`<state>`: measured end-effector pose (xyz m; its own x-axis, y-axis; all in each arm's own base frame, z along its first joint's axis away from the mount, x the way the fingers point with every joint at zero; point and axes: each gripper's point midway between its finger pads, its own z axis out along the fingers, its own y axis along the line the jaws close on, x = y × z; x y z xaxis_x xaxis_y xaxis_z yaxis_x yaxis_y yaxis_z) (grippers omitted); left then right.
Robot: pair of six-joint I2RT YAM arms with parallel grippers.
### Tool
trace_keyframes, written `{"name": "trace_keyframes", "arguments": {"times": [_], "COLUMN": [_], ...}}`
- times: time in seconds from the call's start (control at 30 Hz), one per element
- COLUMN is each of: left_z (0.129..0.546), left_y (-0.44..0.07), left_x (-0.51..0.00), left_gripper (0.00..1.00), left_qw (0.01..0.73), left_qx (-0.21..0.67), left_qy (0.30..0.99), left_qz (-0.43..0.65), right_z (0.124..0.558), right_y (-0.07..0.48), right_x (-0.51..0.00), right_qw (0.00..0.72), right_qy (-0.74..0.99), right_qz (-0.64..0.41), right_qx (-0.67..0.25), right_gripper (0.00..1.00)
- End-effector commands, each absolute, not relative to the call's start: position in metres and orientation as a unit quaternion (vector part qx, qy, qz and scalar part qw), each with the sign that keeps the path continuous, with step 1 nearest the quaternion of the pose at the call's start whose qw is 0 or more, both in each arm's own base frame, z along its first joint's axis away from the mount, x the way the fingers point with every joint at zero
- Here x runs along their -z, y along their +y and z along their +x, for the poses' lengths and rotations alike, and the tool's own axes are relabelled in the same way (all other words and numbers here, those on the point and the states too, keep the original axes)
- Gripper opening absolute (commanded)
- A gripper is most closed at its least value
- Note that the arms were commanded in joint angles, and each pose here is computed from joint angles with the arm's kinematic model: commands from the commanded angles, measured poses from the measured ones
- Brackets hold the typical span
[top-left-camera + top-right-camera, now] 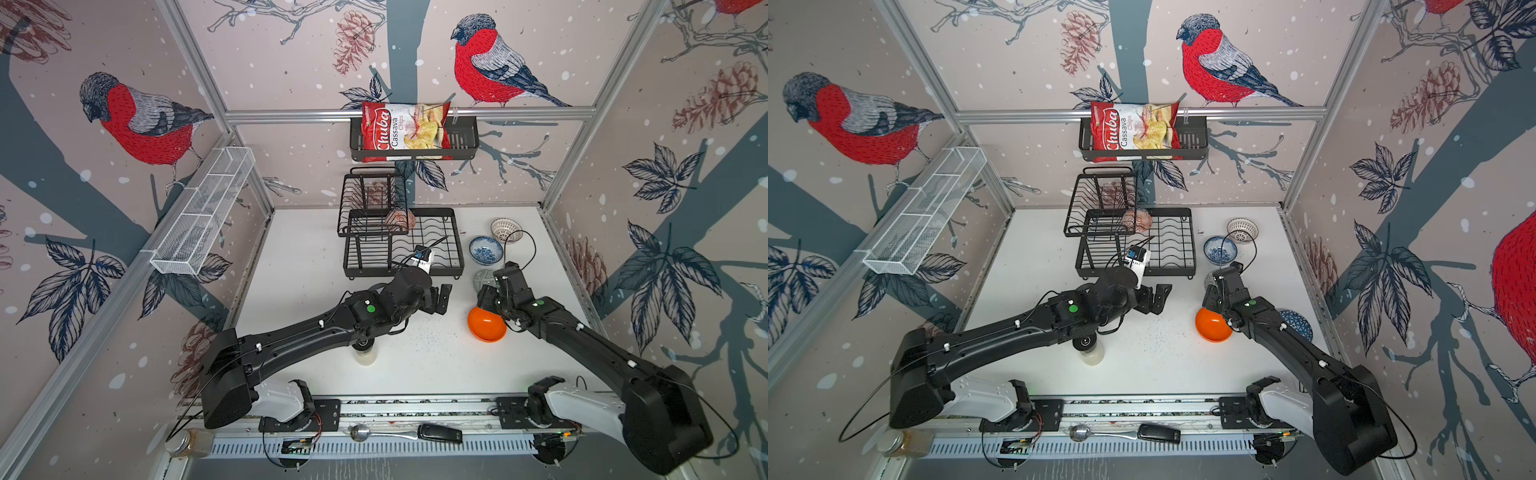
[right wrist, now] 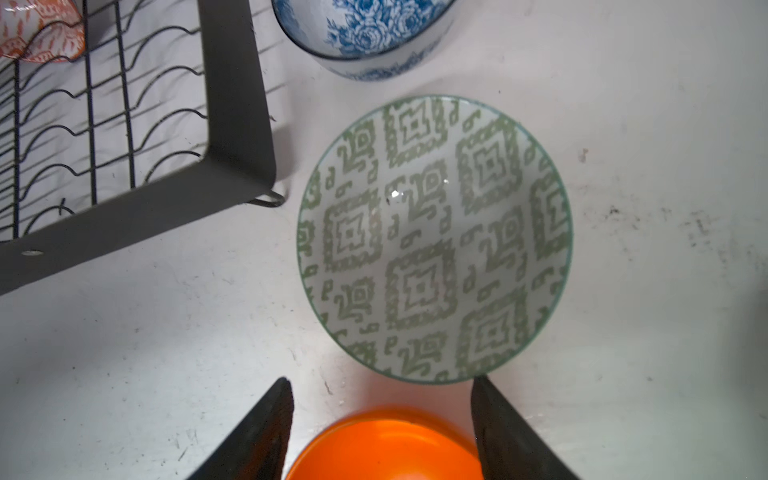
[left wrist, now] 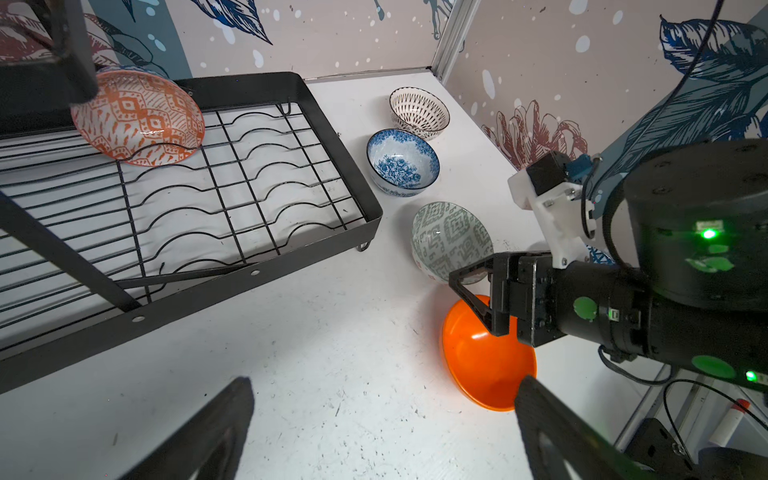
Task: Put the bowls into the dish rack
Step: 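Lower the right gripper onto the green-patterned bowl rim and close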
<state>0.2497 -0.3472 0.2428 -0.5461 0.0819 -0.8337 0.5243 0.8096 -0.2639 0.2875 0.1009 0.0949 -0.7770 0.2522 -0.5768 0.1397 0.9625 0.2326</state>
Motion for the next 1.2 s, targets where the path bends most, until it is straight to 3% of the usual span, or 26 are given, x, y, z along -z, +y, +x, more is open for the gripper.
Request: {"name": "trace_keyframes", "arguments": {"times": [0.0,0.33,0.57,0.8,1.17], "left_z": [0.252,0.250,0.249,0.249,0.252], "left_y": [-0.349,-0.348,-0.350,-0.351,-0.362], "left_x": [-0.249,-0.245,-0.240,-0.233,-0.216], "left_gripper": [0.98,0.98,0.98,0.98,0.98], "left_qw": [0.451,0.446,0.442,0.434,0.409], "left_qx": [0.260,0.261,0.261,0.259,0.252], "left_qy": [0.837,0.838,0.840,0.845,0.858], "left_qz": [0.170,0.172,0.175,0.175,0.179], "right_z": [0.299,0.318,0.324,0.332,0.341], "right_y": [0.093,0.034,0.032,0.038,0.040], "right_x": [-0.104,-0.096,-0.068,-0.048,-0.057], "right_qw": [0.337,0.333,0.301,0.282,0.302], "right_qy": [0.935,0.925,0.933,0.939,0.930], "right_qz": [0.101,0.180,0.194,0.190,0.199], "right_qx": [-0.055,0.003,-0.036,-0.050,-0.061], "right_gripper": [0.69,0.69,0.67,0.51,0.14]}}
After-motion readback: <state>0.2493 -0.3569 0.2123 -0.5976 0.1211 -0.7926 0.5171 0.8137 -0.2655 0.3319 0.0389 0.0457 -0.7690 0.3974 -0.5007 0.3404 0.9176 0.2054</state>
